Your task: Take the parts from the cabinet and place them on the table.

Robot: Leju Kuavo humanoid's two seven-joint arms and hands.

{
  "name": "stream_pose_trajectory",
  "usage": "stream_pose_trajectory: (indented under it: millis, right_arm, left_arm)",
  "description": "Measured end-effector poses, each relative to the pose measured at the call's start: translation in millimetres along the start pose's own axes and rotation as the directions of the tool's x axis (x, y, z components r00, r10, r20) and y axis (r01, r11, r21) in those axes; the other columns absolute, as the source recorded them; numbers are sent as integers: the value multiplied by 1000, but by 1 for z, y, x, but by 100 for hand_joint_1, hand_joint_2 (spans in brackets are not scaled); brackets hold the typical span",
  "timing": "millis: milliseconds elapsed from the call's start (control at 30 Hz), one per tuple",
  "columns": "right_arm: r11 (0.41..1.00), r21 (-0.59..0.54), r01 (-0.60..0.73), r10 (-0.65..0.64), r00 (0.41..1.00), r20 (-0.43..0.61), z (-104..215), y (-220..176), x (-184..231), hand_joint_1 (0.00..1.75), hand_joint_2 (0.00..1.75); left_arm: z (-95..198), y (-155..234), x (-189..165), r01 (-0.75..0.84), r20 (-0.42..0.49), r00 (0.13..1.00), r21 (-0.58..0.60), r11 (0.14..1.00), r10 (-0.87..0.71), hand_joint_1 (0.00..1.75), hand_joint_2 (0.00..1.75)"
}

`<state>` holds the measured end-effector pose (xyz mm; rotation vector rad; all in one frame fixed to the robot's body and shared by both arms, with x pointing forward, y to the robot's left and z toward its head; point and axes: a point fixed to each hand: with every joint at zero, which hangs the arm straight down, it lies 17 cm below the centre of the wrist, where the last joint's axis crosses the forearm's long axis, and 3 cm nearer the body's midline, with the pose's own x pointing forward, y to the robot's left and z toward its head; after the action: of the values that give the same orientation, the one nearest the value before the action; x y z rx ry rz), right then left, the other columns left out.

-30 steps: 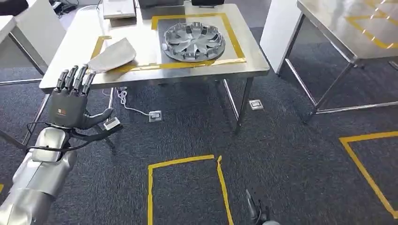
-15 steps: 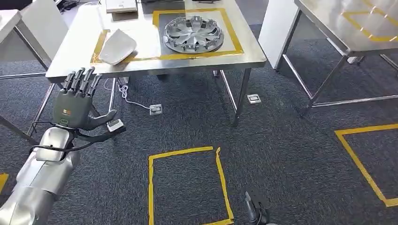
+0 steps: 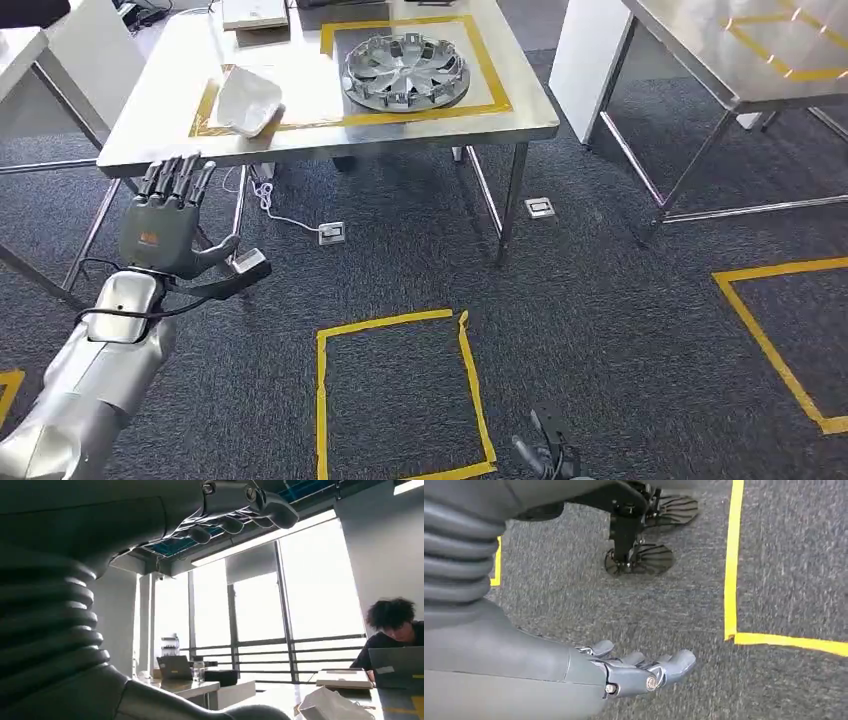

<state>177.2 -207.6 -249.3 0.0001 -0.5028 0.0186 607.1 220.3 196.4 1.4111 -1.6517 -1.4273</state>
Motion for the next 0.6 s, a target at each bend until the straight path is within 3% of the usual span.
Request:
stream_pose_trajectory:
  millis: [33, 100, 133, 600]
  right_arm:
    - [1000, 1, 4, -4, 1000, 4, 0, 0, 1, 0, 0]
    - [1000, 1, 8, -8, 1000, 7, 0, 0, 2, 0, 0]
    - [1000, 1, 10, -10, 1000, 7, 0, 0, 2, 0, 0]
    - [1000, -3, 18, -18, 1000, -4, 0, -1, -1, 0, 0]
  left_arm:
    - [0, 1, 1, 1, 7, 1000, 8, 1000, -1, 0, 175]
    - [0, 2, 2, 3, 8, 1000, 16, 1000, -3, 0, 175]
    - [0, 2, 2, 4, 7, 1000, 15, 1000, -4, 0, 0]
    - [10, -12, 2, -2, -20, 1000, -11, 1000, 2, 0, 0]
